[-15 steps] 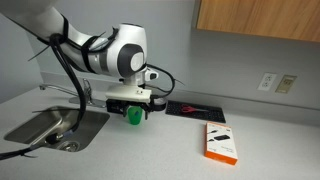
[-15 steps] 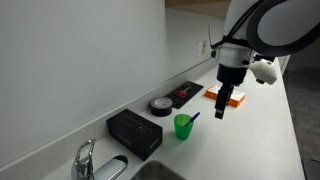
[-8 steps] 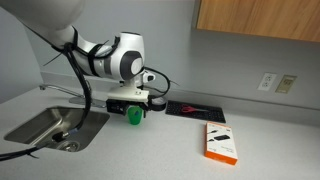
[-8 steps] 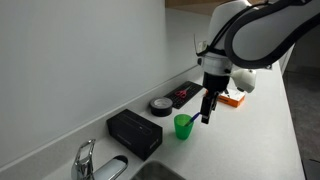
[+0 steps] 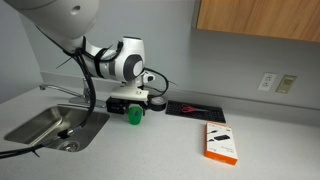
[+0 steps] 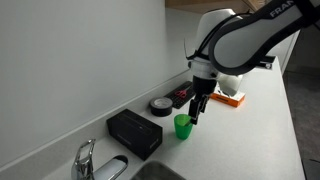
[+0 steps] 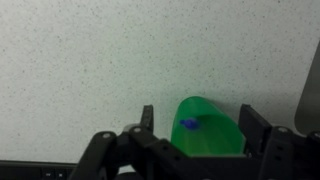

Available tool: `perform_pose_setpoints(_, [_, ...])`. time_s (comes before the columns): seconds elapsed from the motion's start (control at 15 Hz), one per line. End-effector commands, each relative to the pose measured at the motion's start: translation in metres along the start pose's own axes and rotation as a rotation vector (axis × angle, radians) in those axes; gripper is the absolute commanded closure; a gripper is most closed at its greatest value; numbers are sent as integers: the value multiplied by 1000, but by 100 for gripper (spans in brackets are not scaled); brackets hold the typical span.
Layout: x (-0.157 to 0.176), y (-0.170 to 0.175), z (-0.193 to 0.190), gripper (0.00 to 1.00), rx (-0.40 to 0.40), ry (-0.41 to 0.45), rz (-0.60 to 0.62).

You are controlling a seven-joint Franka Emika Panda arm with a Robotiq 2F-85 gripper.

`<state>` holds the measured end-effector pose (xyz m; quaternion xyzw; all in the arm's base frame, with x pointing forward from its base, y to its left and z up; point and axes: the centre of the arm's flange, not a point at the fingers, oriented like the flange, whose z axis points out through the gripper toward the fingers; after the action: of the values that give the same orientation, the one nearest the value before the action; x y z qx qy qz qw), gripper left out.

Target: Take the blue pen out of the green cup

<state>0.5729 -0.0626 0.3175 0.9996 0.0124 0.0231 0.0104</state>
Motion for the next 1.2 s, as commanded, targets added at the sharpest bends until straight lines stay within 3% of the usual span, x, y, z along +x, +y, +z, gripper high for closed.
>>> perform_pose_setpoints(0.0, [14, -3, 2, 42, 13, 18, 38])
perform_pose_setpoints(0.47, [17, 1, -7, 96, 18, 40, 50])
perform_pose_setpoints(0.53, [16, 1, -8, 100, 16, 40, 51])
perform_pose_setpoints(0.87, [17, 5, -32, 96, 26, 89, 64])
perform_pose_setpoints(1.13, [5, 6, -73, 96, 32, 170, 68])
